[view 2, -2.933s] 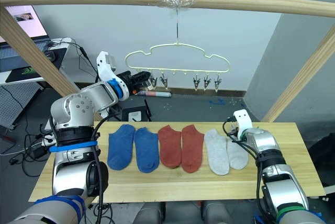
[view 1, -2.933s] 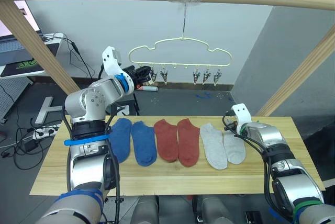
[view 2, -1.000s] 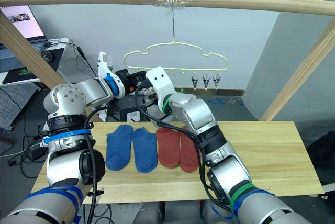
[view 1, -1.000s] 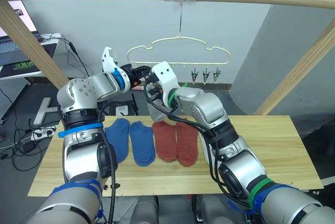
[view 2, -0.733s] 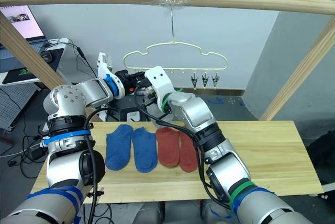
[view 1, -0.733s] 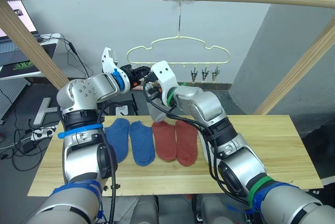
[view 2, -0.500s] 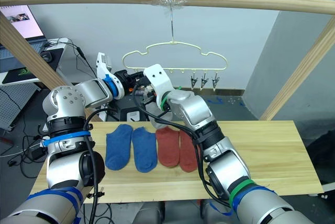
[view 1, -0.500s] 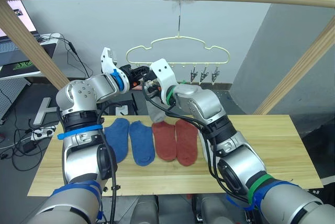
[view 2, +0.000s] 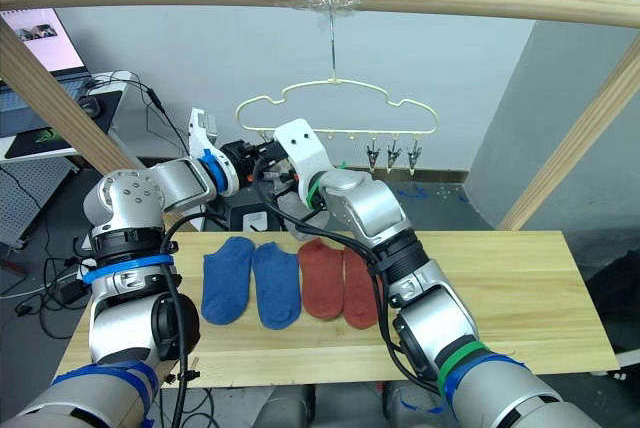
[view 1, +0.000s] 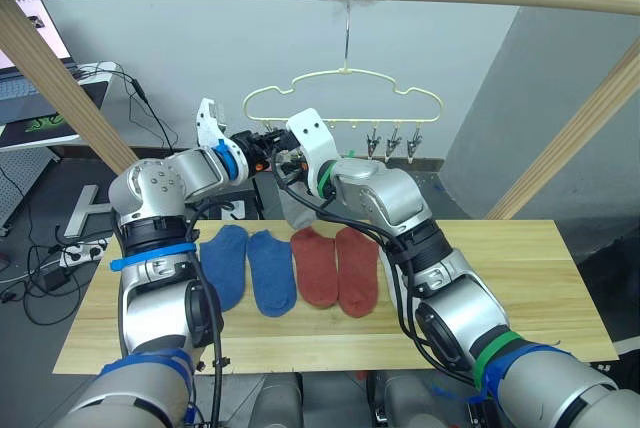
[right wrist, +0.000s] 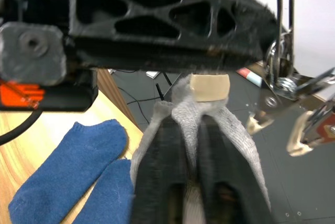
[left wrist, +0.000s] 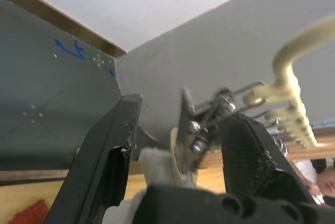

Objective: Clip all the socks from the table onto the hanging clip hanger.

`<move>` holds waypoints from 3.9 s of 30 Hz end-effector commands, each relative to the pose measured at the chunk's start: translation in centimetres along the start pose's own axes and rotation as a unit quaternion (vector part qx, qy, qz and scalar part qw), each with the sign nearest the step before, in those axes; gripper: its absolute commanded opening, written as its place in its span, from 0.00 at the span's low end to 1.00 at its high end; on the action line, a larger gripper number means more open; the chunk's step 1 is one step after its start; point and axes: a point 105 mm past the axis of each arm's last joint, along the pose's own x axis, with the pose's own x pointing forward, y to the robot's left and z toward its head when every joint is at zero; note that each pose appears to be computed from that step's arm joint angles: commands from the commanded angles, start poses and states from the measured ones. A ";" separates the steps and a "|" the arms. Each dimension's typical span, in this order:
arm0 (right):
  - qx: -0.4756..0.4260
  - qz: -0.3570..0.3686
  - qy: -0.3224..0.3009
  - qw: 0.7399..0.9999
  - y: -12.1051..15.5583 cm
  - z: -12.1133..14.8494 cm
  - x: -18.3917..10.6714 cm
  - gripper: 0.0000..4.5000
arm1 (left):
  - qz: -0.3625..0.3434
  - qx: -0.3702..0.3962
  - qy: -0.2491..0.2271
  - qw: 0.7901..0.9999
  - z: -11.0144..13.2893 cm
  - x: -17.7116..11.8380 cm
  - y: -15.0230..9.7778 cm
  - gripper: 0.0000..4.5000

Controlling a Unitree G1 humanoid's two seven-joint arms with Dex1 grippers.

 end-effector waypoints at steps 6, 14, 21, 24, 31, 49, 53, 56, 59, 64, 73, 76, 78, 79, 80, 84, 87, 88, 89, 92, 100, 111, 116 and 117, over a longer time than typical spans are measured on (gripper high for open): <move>-0.008 0.004 -0.017 1.000 0.2 0.2 -1.0 0.60 | 0.015 0.141 -0.022 0.990 0.7 -1.9 0.1 0.59; -0.003 0.024 -0.026 0.999 -0.1 -2.3 -4.8 0.60 | 0.028 0.292 -0.077 0.953 -0.6 -3.5 1.0 0.59; -0.016 0.052 -0.071 0.996 -0.1 -2.2 -10.3 0.60 | 0.006 0.354 -0.144 0.924 -1.6 -4.5 -0.1 0.59; -0.031 0.049 -0.087 0.994 -0.9 -1.8 -12.6 0.60 | -0.003 0.361 -0.150 0.921 -2.4 -4.5 -0.6 0.59; -0.077 0.052 -0.102 0.990 -2.1 -1.0 -17.1 0.60 | -0.033 0.395 -0.182 0.900 -3.8 -3.7 -3.1 0.59; -0.092 0.043 -0.078 0.992 -3.2 -1.5 -20.6 0.61 | 0.019 0.385 -0.212 0.898 -4.3 -1.2 -3.9 0.42; -0.089 0.037 -0.078 0.992 -3.3 -1.5 -20.9 0.61 | 0.038 0.385 -0.211 0.898 -4.1 -0.6 -3.6 0.42; -0.089 0.029 -0.077 0.993 -3.4 -1.6 -21.1 0.61 | 0.045 0.383 -0.204 0.900 -4.3 0.0 -3.4 0.42; -0.088 0.022 -0.078 0.993 -3.3 -1.7 -21.2 0.61 | 0.047 0.381 -0.199 0.902 -4.5 0.7 -3.5 0.42; -0.083 0.011 -0.076 0.994 -3.1 -2.0 -21.5 0.61 | 0.059 0.379 -0.201 0.902 -4.2 1.8 -3.4 0.42; -0.073 -0.003 -0.071 0.995 -2.8 -2.6 -21.7 0.61 | 0.061 0.371 -0.210 0.903 -3.1 3.7 -3.9 0.42; -0.070 -0.006 -0.071 0.995 -2.7 -2.8 -21.8 0.61 | 0.062 0.369 -0.216 0.902 -2.6 3.9 -4.1 0.42; -0.069 -0.008 -0.071 0.995 -2.7 -2.8 -21.8 0.61 | 0.063 0.370 -0.218 0.901 -2.4 4.0 -4.2 0.42; -0.068 -0.009 -0.071 0.995 -2.7 -2.8 -21.8 0.61 | 0.065 0.370 -0.218 0.901 -2.4 4.1 -4.2 0.42; -0.067 -0.010 -0.072 0.995 -2.6 -2.8 -21.8 0.61 | 0.066 0.370 -0.218 0.900 -2.4 4.1 -4.1 0.42; -0.065 -0.011 -0.071 0.995 -2.6 -2.9 -21.9 0.61 | 0.075 0.370 -0.217 0.900 -2.4 4.2 -3.8 0.42; -0.063 -0.012 -0.070 0.995 -2.6 -2.9 -21.9 0.61 | 0.085 0.370 -0.216 0.900 -2.4 4.0 -3.3 0.42; -0.062 -0.012 -0.069 0.996 -2.6 -2.9 -21.9 0.61 | 0.087 0.369 -0.216 0.900 -2.4 3.9 -3.2 0.42; -0.062 -0.012 -0.069 0.996 -2.6 -3.0 -21.9 0.61 | 0.089 0.368 -0.216 0.900 -2.5 3.8 -3.1 0.42; -0.059 -0.011 -0.069 0.996 -2.5 -3.0 -21.8 0.61 | 0.096 0.369 -0.215 0.899 -2.7 3.6 -2.7 0.42; -0.047 0.000 -0.068 0.997 -1.7 -3.2 -21.6 0.61 | 0.103 0.367 -0.232 0.895 -2.6 2.7 -2.7 0.42; -0.025 0.004 -0.062 0.998 -0.9 -4.0 -21.6 0.61 | 0.111 0.364 -0.231 0.895 -2.1 2.2 -3.1 0.42; -0.023 0.000 -0.062 0.998 -1.0 -3.9 -21.8 0.61 | 0.114 0.362 -0.227 0.897 -2.2 2.4 -3.0 0.42; -0.022 -0.001 -0.062 0.998 -1.0 -3.9 -21.8 0.61 | 0.114 0.361 -0.227 0.897 -2.2 2.4 -3.1 0.42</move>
